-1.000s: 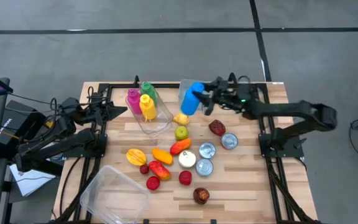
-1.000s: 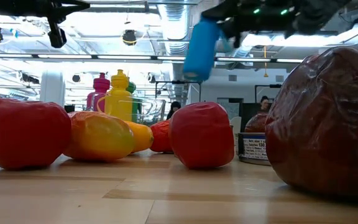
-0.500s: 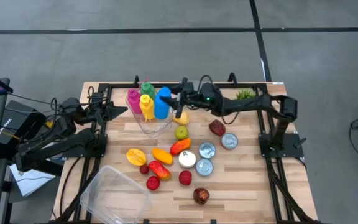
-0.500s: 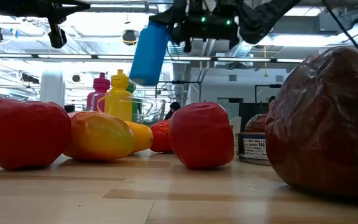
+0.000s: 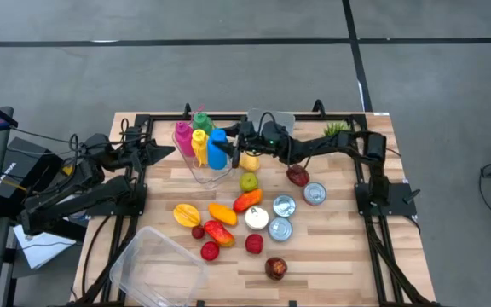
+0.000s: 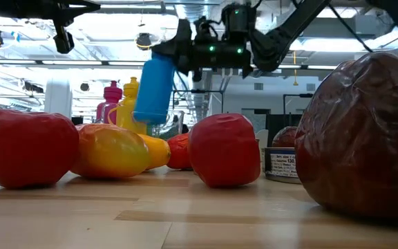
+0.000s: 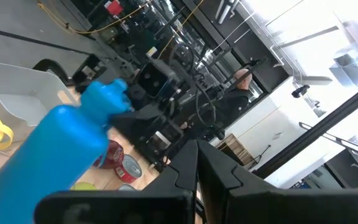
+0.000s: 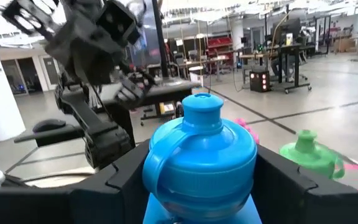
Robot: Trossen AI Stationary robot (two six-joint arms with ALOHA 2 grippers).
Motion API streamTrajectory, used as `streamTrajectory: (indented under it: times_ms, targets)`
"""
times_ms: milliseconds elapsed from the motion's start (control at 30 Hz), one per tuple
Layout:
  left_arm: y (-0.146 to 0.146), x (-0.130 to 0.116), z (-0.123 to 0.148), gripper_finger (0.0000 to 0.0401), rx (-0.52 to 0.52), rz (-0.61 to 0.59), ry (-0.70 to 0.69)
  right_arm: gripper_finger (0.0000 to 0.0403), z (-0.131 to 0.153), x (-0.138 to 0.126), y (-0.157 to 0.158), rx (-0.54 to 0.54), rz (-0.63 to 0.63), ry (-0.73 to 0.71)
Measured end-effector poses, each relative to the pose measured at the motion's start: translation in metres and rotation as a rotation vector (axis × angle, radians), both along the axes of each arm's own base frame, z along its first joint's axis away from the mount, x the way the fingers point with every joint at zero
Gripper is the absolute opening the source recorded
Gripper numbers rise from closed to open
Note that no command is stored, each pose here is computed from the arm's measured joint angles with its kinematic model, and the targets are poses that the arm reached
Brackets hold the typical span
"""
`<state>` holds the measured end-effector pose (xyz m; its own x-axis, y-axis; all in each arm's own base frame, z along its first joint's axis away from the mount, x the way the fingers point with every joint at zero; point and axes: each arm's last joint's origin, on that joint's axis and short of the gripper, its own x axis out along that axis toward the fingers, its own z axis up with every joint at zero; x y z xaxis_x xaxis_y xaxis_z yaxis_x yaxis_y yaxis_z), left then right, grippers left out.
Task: Pick & Place Food Item
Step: Put the blue water bottle into the transparent bin
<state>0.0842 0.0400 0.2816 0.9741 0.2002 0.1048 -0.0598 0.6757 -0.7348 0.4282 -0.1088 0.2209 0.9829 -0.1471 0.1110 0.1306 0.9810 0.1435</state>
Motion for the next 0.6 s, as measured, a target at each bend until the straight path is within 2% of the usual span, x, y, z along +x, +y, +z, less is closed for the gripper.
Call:
streamTrajectory:
  times_ms: [200, 333, 600]
  targets:
    - [0.0, 0.0, 0.0, 0.0, 0.0, 0.0, 0.0, 0.0215, -0.011, 0.008, -0.003, -0.01, -0.005, 0.027]
    - [0.0, 0.0, 0.0, 0.0, 0.0, 0.0, -0.001, 0.021, -0.015, 0.008, -0.003, -0.063, -0.01, 0.074]
    - [0.0, 0.0, 0.0, 0.0, 0.0, 0.0, 0.0, 0.0224, -0.023, 0.008, -0.002, -0.071, -0.011, 0.159]
